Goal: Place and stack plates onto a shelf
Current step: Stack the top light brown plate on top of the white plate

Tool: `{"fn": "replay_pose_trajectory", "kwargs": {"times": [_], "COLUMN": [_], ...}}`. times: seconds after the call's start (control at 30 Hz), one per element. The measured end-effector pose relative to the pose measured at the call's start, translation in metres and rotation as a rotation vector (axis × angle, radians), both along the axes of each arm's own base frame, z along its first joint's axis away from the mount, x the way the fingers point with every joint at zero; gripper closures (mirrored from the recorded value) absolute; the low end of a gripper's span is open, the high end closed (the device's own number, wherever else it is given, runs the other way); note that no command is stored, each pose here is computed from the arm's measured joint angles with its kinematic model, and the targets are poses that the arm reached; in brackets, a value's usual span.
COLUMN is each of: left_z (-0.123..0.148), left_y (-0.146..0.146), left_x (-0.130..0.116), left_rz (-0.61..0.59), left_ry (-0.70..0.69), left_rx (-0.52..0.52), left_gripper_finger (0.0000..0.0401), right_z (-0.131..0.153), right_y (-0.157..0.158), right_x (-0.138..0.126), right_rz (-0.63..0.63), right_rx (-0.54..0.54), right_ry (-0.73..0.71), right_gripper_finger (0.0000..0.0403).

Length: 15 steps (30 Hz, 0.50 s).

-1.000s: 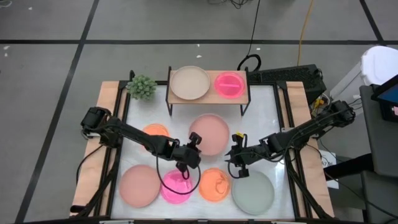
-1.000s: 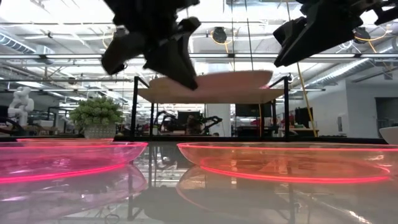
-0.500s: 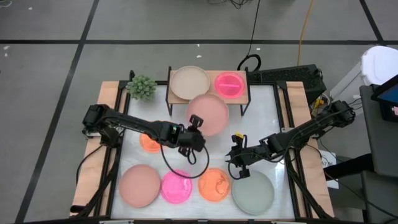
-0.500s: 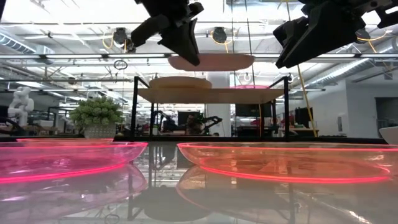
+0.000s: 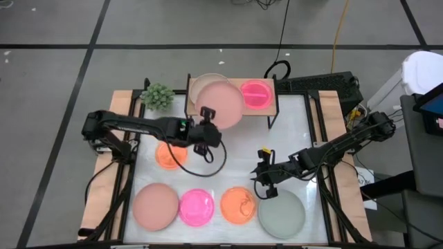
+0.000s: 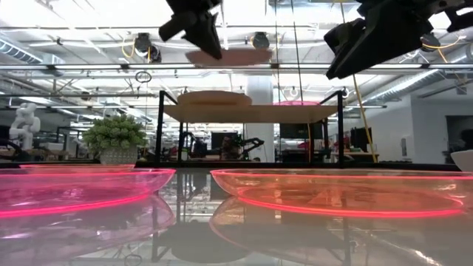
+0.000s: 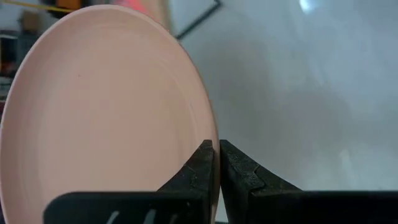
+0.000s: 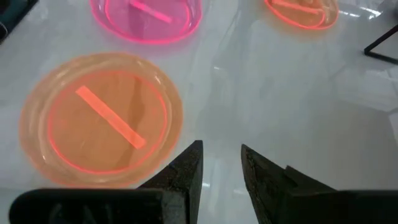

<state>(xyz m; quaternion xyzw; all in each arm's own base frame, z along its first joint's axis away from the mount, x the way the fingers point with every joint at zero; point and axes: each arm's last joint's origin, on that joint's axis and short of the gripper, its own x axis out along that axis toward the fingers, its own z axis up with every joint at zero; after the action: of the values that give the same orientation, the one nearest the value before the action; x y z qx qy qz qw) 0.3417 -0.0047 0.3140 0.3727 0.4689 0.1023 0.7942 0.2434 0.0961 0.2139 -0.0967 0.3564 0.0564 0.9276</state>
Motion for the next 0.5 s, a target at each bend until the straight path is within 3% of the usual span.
{"fn": "replay_pose_trajectory", "kwargs": {"times": [0.2,0.5], "left_z": [0.030,0.039], "left_y": [0.030,0.078], "left_x": [-0.021,-0.035], "left_rz": [0.056,0.102], "left_ry": [-0.079,-0.082], "left_rx": [0.033,0.007], "left_gripper_finger": [0.0382,0.0381], "right_z": [0.000,0.000], "right_y": [-0.004,-0.013], "right_x": [0.001,0.005], "right_rz": [0.011,0.026], "right_rx": [-0.032,-0.086], "right_ry": [-0.001,-0.007], "right_gripper_finger": [0.0310,0.0310]}}
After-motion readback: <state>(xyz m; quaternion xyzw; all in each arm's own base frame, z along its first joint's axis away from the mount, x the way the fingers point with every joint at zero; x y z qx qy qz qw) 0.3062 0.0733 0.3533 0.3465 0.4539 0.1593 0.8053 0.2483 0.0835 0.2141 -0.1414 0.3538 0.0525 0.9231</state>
